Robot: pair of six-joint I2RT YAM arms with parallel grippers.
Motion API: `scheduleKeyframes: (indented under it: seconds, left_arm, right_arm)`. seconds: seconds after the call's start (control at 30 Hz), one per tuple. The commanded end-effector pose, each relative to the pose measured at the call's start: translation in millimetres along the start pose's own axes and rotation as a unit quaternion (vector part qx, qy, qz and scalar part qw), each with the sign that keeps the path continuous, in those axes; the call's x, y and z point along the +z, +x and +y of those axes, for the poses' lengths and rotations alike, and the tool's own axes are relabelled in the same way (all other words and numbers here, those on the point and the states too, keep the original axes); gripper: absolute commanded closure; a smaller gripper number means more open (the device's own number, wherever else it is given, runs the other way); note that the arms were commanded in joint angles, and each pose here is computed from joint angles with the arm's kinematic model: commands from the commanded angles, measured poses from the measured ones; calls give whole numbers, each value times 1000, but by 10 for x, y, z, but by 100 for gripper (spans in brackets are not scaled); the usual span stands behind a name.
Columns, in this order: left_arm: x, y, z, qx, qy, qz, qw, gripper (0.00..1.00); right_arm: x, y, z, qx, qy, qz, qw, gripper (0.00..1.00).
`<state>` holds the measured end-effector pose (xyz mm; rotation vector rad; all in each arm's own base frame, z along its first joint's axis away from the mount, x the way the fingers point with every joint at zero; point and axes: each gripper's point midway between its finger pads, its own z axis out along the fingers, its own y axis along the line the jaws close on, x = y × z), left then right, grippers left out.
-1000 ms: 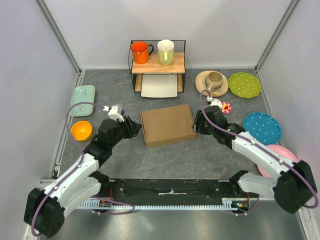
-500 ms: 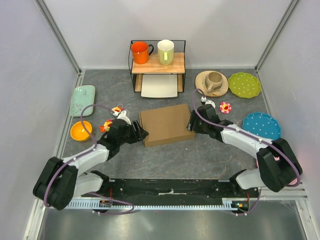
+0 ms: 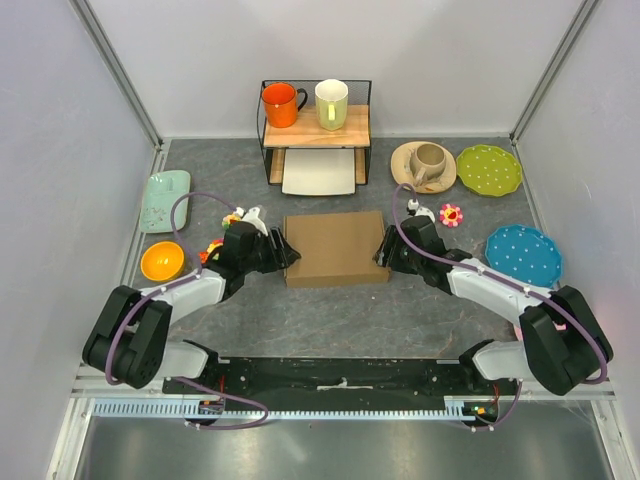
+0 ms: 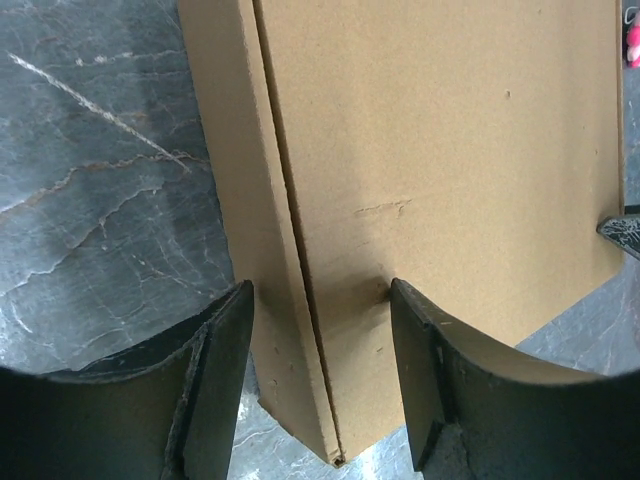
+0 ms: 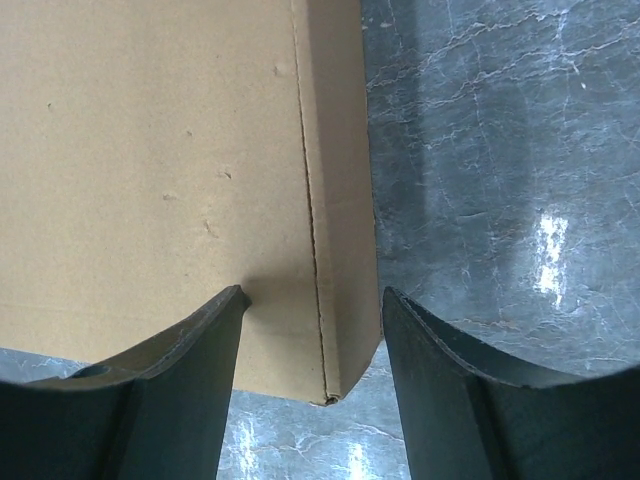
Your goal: Fold the paper box
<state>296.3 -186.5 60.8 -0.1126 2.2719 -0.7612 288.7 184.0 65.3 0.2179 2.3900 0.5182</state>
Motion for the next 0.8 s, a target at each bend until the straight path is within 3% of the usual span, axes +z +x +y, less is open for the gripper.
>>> scheduleKeyframes:
  seconds: [0.0, 0.13, 0.3, 0.37, 0.43, 0.5, 0.67, 0.77]
  left_arm:
    - [26, -269, -21, 32, 0, -31, 999, 36]
    - [-83, -382, 29, 24, -26, -39, 999, 34]
    - [-613, -698, 99, -13, -116, -93, 989, 33]
    - [-767, -623, 164, -28, -156, -64, 985, 33]
    - [-877, -511, 313, -83, -210, -55, 973, 33]
    - [-908, -451, 308, -106, -212, -46, 970, 33]
    - [-907, -336, 133, -92, -158, -16, 983, 41]
    - [-940, -323, 98, -76, -146, -13, 986, 39]
  right_arm:
    - [-63, 163, -94, -12, 20, 35, 999, 34]
    - [-204, -105, -166, -17, 61, -1, 998, 31]
    - [-754, -933, -111, -31, 103, -121, 987, 28]
    - [-985, -1164, -8, -39, 94, -158, 982, 27]
    - [-1061, -1220, 10, -56, 100, -163, 980, 26]
    - [-1034, -1177, 44, -51, 91, -155, 982, 25]
    - [-917, -989, 79, -33, 53, -143, 988, 25]
    - [-941, -991, 106, -35, 41, -151, 987, 25]
